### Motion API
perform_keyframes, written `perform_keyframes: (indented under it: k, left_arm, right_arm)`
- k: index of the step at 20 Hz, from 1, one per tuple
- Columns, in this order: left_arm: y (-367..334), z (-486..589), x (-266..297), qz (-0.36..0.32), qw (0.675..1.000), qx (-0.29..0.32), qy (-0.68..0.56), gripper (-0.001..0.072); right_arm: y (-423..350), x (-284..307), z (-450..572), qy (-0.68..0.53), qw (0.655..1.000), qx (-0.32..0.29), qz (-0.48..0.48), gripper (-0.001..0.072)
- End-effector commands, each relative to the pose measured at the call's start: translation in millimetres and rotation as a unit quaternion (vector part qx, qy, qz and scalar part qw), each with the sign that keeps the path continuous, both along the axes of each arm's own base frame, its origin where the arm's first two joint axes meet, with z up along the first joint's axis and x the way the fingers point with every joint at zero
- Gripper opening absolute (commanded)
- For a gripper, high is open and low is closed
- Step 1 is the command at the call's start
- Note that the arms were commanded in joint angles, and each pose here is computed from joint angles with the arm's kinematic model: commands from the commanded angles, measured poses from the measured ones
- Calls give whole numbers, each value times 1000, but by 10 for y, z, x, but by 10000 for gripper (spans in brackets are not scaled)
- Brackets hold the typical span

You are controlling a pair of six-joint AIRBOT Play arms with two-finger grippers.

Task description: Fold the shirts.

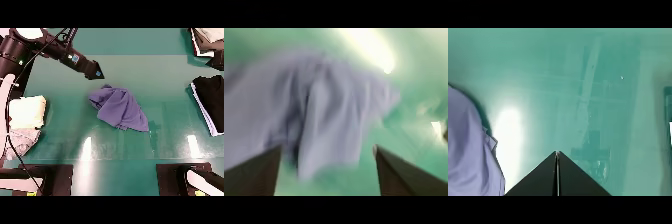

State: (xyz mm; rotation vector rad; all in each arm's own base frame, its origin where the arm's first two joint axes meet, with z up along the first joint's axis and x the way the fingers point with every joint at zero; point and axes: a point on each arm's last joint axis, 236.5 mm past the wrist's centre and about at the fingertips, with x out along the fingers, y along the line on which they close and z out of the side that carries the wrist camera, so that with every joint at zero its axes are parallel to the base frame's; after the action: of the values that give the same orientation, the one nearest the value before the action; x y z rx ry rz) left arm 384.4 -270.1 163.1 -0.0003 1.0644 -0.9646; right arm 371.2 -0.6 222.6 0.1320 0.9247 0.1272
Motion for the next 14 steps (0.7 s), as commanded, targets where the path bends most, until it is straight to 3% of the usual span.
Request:
perform_keyframes:
  k: [1, 8, 14]
  left_arm:
    - [238, -291, -267, 6, 994, 32, 107, 661]
    - [-178, -1552, -672, 29, 985, 52, 163, 663]
    - [-192, -1828, -424, 88, 988, 43, 123, 663]
  right_arm:
    - [4, -11, -3, 2, 1000, 0, 1, 21]
    - [5, -10, -5, 2, 1000, 0, 1, 22]
    - [8, -23, -14, 6, 1000, 0, 2, 22]
